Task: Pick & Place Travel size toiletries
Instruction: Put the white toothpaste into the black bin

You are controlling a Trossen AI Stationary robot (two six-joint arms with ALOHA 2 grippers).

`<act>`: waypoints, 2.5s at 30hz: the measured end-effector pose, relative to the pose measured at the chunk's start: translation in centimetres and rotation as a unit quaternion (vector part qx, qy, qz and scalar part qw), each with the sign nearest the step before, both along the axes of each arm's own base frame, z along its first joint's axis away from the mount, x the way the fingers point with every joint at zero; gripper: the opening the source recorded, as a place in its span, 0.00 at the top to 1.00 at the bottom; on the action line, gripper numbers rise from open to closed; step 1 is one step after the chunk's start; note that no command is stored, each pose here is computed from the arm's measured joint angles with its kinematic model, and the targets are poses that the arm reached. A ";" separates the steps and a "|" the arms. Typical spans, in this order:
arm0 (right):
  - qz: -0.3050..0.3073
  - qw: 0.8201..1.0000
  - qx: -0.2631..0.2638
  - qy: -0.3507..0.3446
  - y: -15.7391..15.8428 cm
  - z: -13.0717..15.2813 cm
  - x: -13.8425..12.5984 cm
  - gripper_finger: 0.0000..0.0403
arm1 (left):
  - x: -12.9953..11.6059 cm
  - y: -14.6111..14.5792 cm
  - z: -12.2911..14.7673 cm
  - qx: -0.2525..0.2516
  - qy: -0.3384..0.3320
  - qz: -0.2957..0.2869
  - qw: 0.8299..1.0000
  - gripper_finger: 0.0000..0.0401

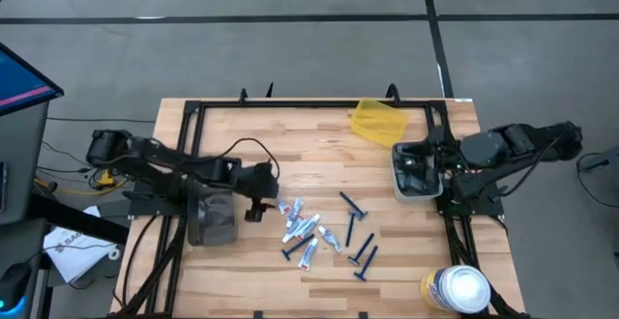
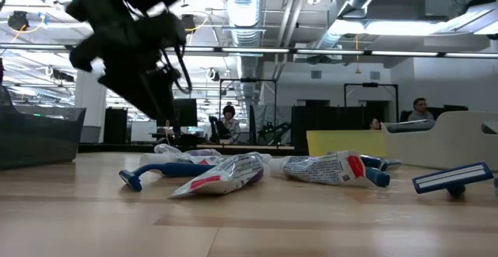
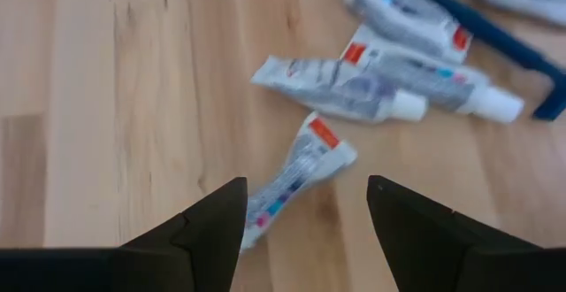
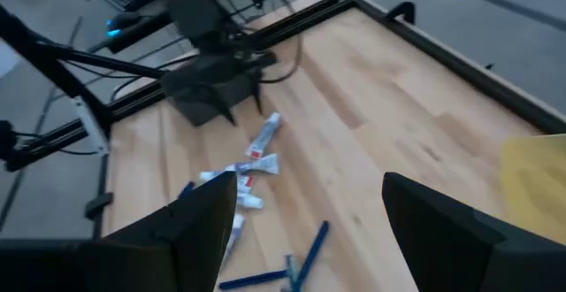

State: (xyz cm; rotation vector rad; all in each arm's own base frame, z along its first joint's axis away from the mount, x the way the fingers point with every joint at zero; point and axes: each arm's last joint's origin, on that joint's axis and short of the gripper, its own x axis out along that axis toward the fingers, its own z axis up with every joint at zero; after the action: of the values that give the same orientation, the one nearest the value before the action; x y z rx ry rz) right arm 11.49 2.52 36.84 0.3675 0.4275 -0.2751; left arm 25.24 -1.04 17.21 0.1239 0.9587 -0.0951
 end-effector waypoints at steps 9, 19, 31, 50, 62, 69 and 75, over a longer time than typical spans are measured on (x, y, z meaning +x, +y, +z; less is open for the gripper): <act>0.021 0.999 0.026 0.001 1.1 -0.1 0.3 0.32 | 0.7 3.1 -1.9 -0.017 0.019 -0.071 0.997 0.43; 0.021 0.999 0.030 0.019 1.8 -0.7 1.5 0.32 | 1.2 3.2 -4.9 -0.018 0.069 -0.104 0.992 0.45; 0.021 0.999 0.028 0.024 2.1 -0.8 2.1 0.32 | 1.4 3.3 -5.0 -0.023 0.071 -0.080 0.994 0.72; 0.022 0.999 0.024 0.026 2.1 -0.9 2.1 0.32 | -0.4 2.7 1.6 -0.104 -0.035 0.035 0.993 0.80; 0.023 0.999 0.022 0.028 2.1 -0.9 2.1 0.32 | -10.3 0.4 8.7 -0.240 -0.057 0.148 0.958 0.79; 0.023 0.999 0.022 0.028 2.1 -0.9 2.1 0.32 | -14.3 -0.7 8.5 -0.312 0.035 0.239 0.919 0.79; 0.023 0.999 0.022 0.028 2.1 -0.9 2.1 0.32 | -15.0 -1.5 7.7 -0.333 0.119 0.316 0.880 0.79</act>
State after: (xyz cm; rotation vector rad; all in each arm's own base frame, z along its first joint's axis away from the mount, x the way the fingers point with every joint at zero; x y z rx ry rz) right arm 13.56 4.58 35.95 0.3923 0.4974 -0.2321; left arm 10.29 -2.56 24.94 -0.8574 1.1205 0.1721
